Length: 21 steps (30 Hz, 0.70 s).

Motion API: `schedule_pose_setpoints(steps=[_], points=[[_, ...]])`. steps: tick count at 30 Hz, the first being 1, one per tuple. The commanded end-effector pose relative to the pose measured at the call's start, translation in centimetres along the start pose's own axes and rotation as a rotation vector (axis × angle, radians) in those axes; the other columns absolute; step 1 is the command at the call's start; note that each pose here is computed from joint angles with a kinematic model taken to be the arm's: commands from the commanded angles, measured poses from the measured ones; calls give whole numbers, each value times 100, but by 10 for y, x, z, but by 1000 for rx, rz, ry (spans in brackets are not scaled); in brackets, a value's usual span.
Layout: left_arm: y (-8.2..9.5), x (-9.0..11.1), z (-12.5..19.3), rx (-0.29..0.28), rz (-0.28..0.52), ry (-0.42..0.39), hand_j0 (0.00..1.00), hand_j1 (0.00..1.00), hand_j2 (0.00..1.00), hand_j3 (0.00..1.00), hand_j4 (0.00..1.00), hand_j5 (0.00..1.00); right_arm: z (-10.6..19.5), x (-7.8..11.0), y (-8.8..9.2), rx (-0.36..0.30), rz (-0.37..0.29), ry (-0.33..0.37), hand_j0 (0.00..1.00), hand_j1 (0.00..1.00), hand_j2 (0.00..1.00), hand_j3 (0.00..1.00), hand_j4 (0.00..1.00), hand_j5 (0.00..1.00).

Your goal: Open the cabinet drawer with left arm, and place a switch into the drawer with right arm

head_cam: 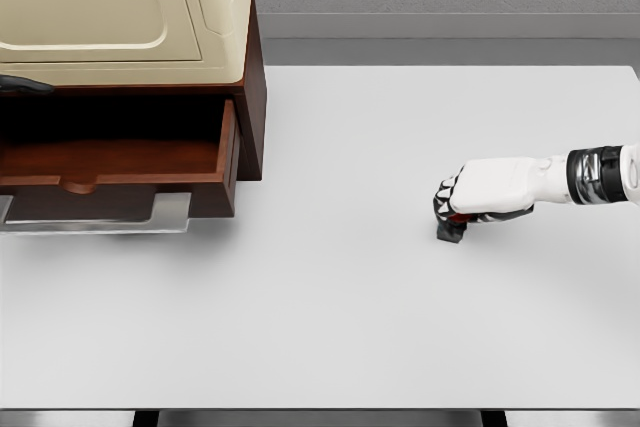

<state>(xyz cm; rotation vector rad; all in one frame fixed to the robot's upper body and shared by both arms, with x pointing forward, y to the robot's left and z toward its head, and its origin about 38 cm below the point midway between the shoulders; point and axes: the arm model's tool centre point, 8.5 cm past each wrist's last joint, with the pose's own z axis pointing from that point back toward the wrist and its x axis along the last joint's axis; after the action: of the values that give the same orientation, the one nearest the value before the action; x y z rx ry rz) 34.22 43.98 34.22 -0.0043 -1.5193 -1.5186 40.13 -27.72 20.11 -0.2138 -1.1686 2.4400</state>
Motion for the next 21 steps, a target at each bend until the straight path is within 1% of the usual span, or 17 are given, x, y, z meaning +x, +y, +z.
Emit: schedule_pose_setpoints(steps=[1, 5, 7, 8, 11, 13, 16, 18, 21], points=[[1, 0, 1, 6, 6, -1, 100, 100, 100, 100, 100, 100, 0, -1, -2, -4, 0, 1, 37, 37, 37, 37, 37, 37], [1, 0, 1, 6, 6, -1, 100, 100, 100, 100, 100, 100, 0, -2, -3, -11, -4, 4, 37, 37, 37, 37, 37, 37], [0, 0, 1, 3, 9, 2, 100, 100, 100, 100, 100, 100, 3, -4, -11, -38, 1, 10, 37, 37, 37, 37, 37, 37], [0, 0, 1, 3, 9, 2, 100, 100, 100, 100, 100, 100, 1, -4, -12, -43, 0, 7, 37, 37, 37, 37, 37, 37], [0, -1, 1, 5, 11, 1, 100, 100, 100, 100, 100, 100, -12, -4, -19, -69, -7, -13, 37, 37, 37, 37, 37, 37], [0, -1, 1, 5, 10, 3, 100, 100, 100, 100, 100, 100, -16, -7, -32, -98, -2, -11, 37, 37, 37, 37, 37, 37], [0, -1, 1, 4, 11, 3, 100, 100, 100, 100, 100, 100, -32, -12, -47, -132, -7, -23, 38, 38, 38, 38, 38, 38], [-1, -1, 1, 3, 13, 2, 100, 100, 100, 100, 100, 100, -38, -9, -58, -147, 10, -37, 38, 38, 38, 38, 38, 38], [-1, -1, 1, 3, 13, 2, 100, 100, 100, 100, 100, 100, -38, -8, -77, -173, 40, -41, 38, 38, 38, 38, 38, 38]])
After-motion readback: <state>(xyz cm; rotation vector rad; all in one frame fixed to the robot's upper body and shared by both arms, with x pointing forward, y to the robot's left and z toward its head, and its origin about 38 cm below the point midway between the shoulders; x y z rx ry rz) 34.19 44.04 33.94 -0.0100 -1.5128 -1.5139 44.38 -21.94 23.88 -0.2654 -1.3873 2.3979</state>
